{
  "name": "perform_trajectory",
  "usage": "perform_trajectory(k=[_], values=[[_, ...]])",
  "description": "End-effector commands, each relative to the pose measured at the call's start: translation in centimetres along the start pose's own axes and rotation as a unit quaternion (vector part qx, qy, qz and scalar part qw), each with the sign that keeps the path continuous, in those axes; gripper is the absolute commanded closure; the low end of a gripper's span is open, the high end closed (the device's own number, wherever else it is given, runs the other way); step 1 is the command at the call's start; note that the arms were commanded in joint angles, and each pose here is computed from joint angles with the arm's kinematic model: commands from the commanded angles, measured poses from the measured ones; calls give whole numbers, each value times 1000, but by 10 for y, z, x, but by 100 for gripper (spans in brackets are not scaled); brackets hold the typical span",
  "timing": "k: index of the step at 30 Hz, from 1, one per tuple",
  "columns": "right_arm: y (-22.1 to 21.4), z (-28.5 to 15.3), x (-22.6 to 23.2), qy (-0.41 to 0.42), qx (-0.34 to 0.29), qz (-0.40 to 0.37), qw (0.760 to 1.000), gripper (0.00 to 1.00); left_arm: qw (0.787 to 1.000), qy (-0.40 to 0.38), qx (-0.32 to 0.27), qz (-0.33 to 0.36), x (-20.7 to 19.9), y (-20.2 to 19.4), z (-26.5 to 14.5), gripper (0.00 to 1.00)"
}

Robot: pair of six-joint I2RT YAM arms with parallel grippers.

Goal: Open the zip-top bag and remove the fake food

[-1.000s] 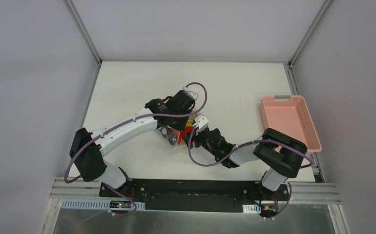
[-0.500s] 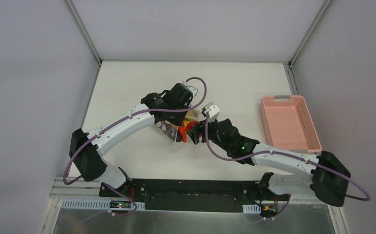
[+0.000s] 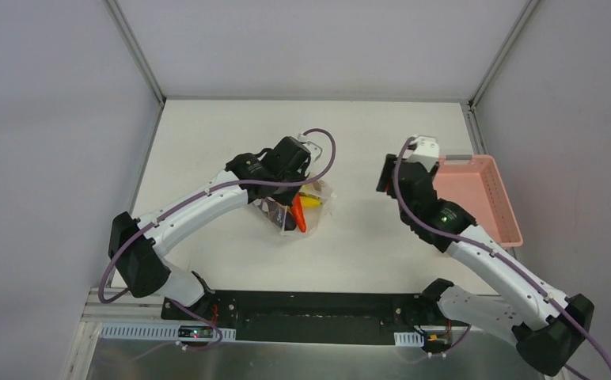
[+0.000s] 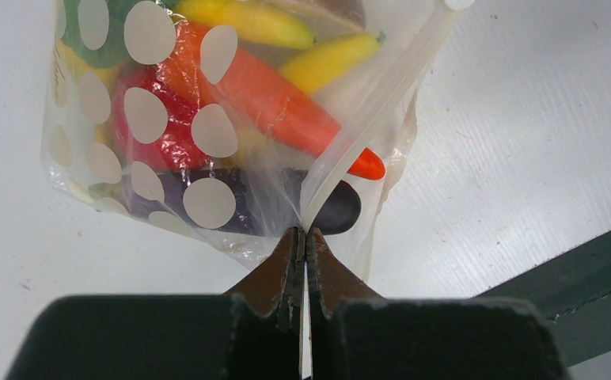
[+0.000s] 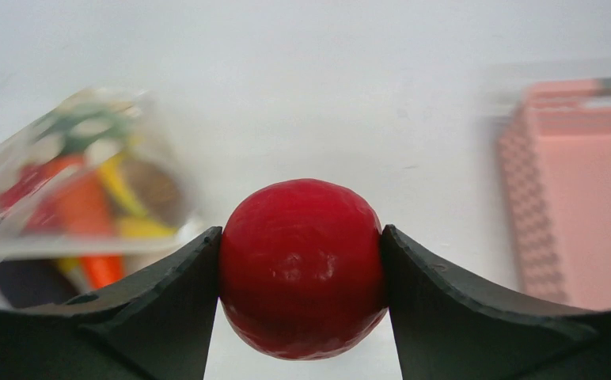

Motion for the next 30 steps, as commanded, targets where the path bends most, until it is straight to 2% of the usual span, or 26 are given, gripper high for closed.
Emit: perform_trajectory(k=[1, 5, 12, 15, 19, 22, 26, 30], values=[[18, 9, -86, -169, -9, 63, 983, 80, 999, 9, -30, 10, 10, 6, -12, 100], [20, 29, -139, -249, -9, 142, 958, 80, 999, 17, -24, 14, 12, 5, -12, 100], [6, 73, -191, -298, 12, 238, 924, 78, 999, 7, -34, 11, 10, 6, -14, 100], [0, 91, -208, -305, 13, 255, 917, 79, 999, -1, -33, 9, 7, 6, -14, 100], [-22, 117, -223, -309, 44, 275, 909, 79, 999, -14, -33, 7, 3, 6, -14, 100], [-38, 138, -219, -272, 60, 294, 914, 78, 999, -17, -32, 6, 2, 7, -15, 100], [-51, 155, -209, -232, 82, 314, 917, 68, 999, -7, -36, 12, 6, 8, -16, 100], [-60, 158, -207, -224, 97, 329, 912, 47, 999, -5, -36, 14, 6, 8, -16, 100]])
Point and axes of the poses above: each gripper's point midway between its finger pads, its own z axis out along the fingers, its own x axis along the line the jaws close on, y = z × x, the point moved 2 cm from there along -z, back along the fingers, and after that the axes turned 5 degrees about -z, right-handed, at the moved point
